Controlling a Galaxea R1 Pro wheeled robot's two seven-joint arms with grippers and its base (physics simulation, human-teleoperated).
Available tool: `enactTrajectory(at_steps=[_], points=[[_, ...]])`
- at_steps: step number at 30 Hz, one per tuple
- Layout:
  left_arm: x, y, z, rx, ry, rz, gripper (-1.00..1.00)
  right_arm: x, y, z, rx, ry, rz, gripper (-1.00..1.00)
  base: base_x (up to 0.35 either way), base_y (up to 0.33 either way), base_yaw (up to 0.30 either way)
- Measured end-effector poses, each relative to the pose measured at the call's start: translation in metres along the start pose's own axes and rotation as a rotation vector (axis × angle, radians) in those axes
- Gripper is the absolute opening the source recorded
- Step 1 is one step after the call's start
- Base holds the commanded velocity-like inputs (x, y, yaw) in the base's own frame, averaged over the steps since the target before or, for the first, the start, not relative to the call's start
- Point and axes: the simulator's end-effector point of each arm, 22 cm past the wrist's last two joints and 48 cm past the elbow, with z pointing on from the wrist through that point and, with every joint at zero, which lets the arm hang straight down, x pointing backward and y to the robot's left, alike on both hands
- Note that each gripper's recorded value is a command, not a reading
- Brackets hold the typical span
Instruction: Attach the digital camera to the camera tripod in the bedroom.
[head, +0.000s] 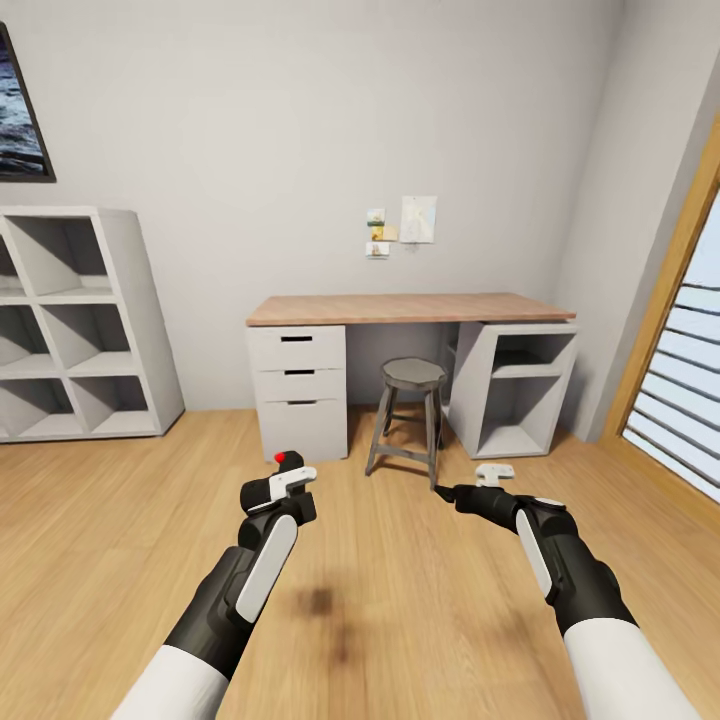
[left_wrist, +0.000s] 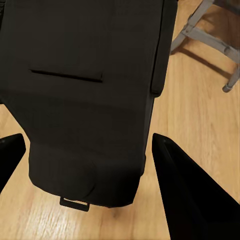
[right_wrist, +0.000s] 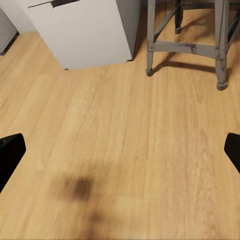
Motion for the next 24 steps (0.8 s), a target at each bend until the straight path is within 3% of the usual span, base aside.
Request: enactTrajectory(at_steps=[24], points=[[-0.048, -0.015, -0.023, 0.006, 0.001, -0.001, -1.0, -0.045, 0.013, -0.014, -0.003, 0.029, 0.02, 1.0, 0.0, 0.0, 0.0]])
